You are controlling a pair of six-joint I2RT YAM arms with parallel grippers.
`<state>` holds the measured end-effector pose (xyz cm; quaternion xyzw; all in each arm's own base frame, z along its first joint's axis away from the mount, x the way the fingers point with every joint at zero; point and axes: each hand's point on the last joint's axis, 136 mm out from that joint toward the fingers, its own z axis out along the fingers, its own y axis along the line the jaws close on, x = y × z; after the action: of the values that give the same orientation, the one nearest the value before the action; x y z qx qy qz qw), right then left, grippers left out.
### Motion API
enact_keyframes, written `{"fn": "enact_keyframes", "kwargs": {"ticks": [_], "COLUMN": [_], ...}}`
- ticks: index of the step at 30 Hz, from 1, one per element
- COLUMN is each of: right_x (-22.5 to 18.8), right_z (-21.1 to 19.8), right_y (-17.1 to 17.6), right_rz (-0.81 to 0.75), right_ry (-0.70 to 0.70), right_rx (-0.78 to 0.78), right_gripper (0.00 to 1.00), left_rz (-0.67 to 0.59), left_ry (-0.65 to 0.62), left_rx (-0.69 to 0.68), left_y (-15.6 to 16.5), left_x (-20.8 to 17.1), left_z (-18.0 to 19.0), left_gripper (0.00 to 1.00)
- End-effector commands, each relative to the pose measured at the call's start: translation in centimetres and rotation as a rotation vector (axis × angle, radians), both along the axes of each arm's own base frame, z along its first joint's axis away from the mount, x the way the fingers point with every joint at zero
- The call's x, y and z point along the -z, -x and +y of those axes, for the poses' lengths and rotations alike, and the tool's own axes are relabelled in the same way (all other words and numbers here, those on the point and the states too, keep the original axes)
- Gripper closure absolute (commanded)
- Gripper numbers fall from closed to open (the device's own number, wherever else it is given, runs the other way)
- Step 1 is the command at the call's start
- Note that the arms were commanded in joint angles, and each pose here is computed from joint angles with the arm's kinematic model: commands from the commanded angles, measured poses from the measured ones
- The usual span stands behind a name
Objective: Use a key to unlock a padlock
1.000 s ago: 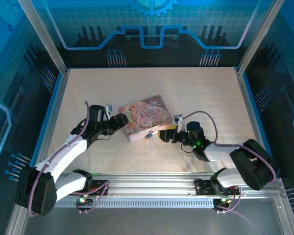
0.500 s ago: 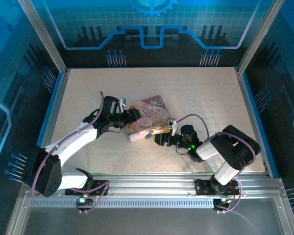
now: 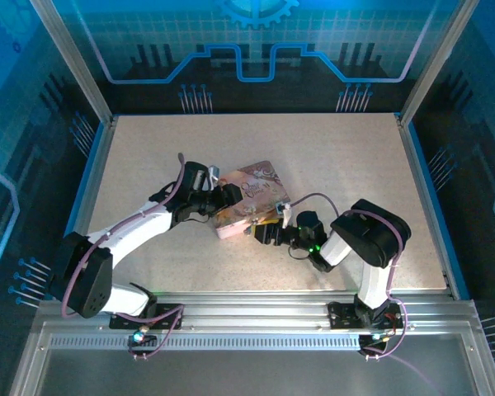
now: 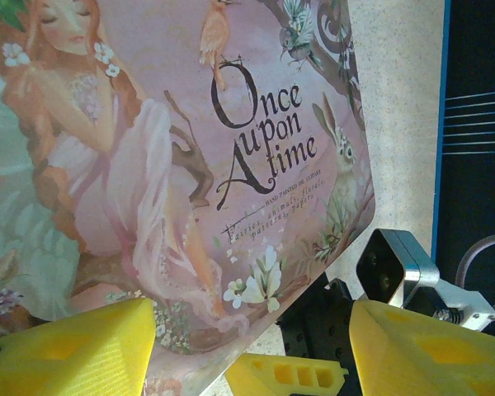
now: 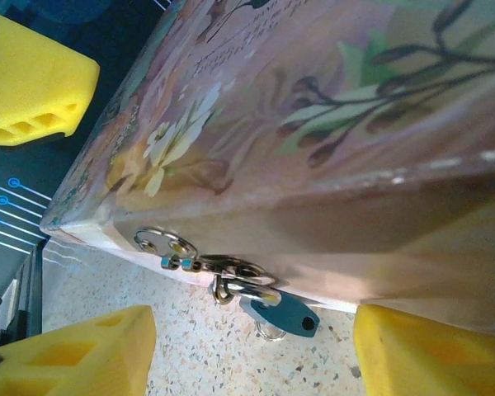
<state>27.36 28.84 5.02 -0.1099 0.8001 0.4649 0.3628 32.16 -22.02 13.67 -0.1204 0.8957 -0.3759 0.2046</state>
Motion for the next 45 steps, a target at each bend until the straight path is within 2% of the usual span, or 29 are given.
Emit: {"fn": "enact_keyframes", "kwargs": {"ticks": [1,11,27,45], "right_x": [-0.7,-1.3,-2.8,-1.6], "right_z": [0.8,1.5,2.9,3.2], "right_y": [-0.1,0.0,0.3,0.8], "right_rz": [-0.029,-0.046,-0.099,-0.072], "right_ry": [-0.033,-0.064,-0.102,-0.088], "right_rx": [-0.016,-0.05,-0.105,-0.123], "right_gripper": [0.37,0.47,0.5,0.65], "left_rz": [-0.017,-0.002,0.008,0.011], "left_ry": [-0.017,-0.017,-0.014,-0.013], "left_rx": [0.008,0.005,0.003,0.001], "left_y": [-0.5,-0.4,-0.4,-0.5], "left_x": [0.2,1.0,1.4,1.5], "left_z": [-0.3,-0.3,-0.4,-0.4], "left_gripper": [0.35,0.35,0.35,0.35]}}
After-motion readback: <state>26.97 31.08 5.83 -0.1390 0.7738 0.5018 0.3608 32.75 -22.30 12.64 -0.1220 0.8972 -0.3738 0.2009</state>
